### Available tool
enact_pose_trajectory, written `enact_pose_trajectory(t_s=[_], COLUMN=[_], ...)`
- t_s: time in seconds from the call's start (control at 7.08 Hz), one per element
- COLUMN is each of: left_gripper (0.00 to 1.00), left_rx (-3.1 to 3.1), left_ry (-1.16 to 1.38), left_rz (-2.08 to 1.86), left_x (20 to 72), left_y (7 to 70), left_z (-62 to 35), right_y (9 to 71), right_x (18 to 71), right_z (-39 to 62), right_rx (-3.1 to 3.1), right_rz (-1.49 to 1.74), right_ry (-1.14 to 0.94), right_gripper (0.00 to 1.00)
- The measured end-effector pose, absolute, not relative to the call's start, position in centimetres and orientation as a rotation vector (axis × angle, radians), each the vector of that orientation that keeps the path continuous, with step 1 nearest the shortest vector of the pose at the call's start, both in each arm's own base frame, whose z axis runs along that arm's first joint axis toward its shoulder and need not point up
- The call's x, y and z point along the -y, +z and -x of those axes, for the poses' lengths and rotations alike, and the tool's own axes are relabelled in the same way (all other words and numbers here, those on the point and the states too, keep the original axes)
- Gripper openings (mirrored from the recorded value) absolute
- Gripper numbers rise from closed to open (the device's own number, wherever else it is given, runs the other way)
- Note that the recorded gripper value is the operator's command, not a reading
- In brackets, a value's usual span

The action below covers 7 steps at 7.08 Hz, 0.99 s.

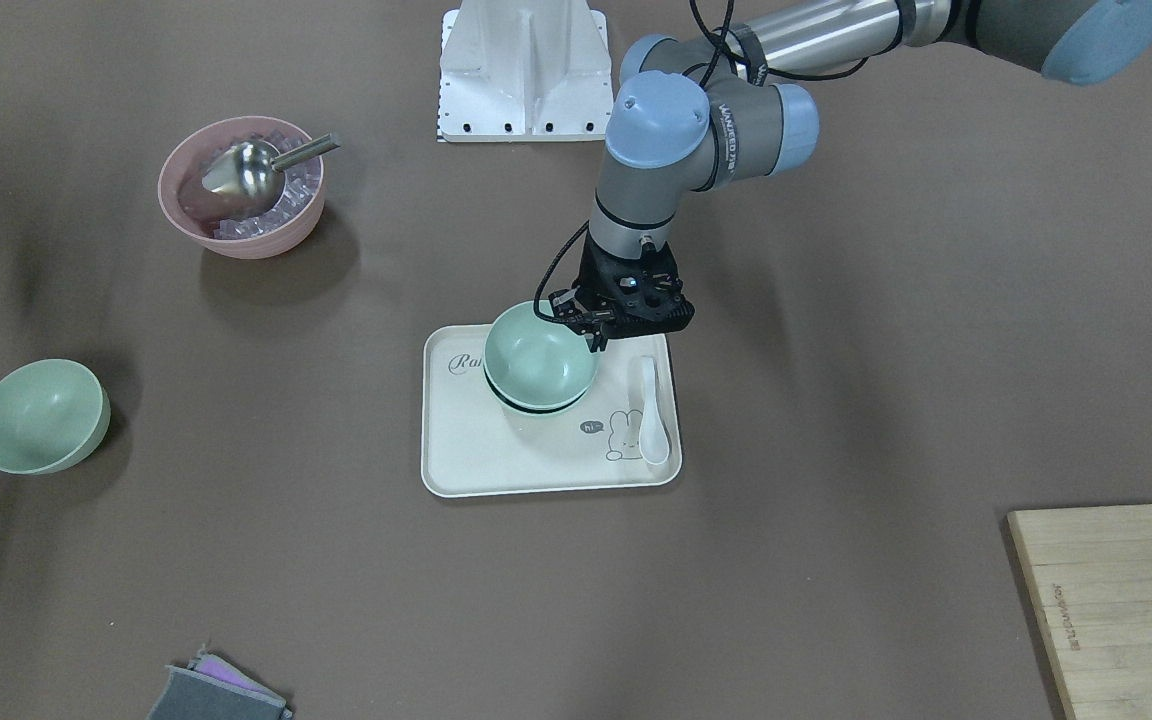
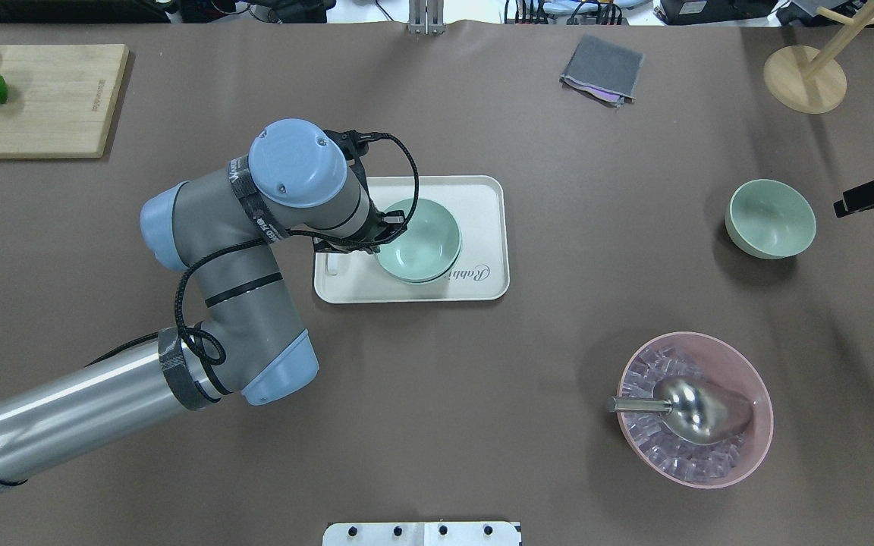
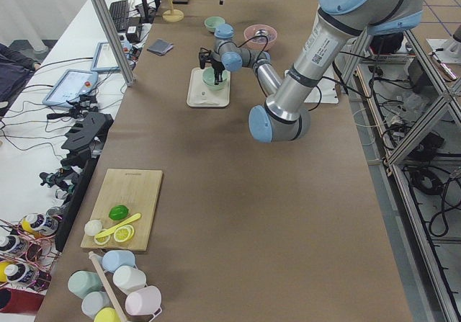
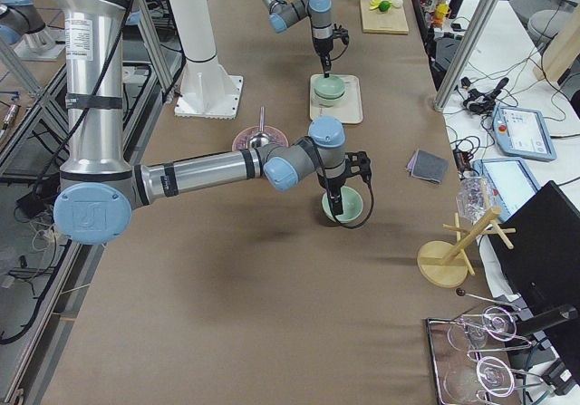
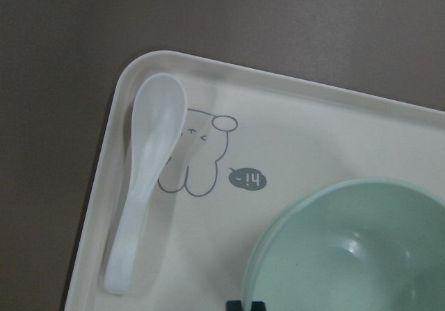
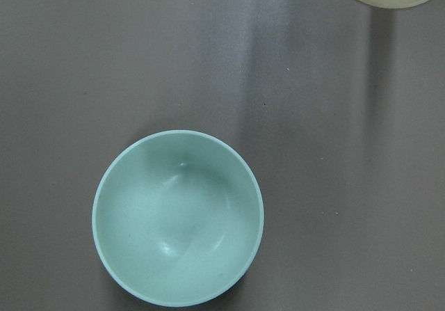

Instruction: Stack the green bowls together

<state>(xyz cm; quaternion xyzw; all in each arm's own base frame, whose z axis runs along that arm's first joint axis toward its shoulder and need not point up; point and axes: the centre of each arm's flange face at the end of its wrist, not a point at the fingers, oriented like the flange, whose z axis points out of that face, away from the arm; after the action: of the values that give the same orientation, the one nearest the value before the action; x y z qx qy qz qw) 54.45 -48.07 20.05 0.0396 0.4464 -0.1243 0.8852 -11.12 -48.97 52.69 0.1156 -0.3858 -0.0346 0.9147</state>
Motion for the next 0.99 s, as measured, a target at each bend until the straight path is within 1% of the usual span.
enact_pose_trajectory(t_s=[0.99], left_gripper=[0.0], left_rx=[-0.947], left_ry=[-0.251], left_rz=[-0.09], left_x=[48.24], left_y=[20.57], left_z=[-55.09], right_y=[52.88], right_x=[49.04], right_z=[11.13], right_rx=[0.792], right_rz=[-0.235], right_ry=[-0.07], right_gripper=[1.0])
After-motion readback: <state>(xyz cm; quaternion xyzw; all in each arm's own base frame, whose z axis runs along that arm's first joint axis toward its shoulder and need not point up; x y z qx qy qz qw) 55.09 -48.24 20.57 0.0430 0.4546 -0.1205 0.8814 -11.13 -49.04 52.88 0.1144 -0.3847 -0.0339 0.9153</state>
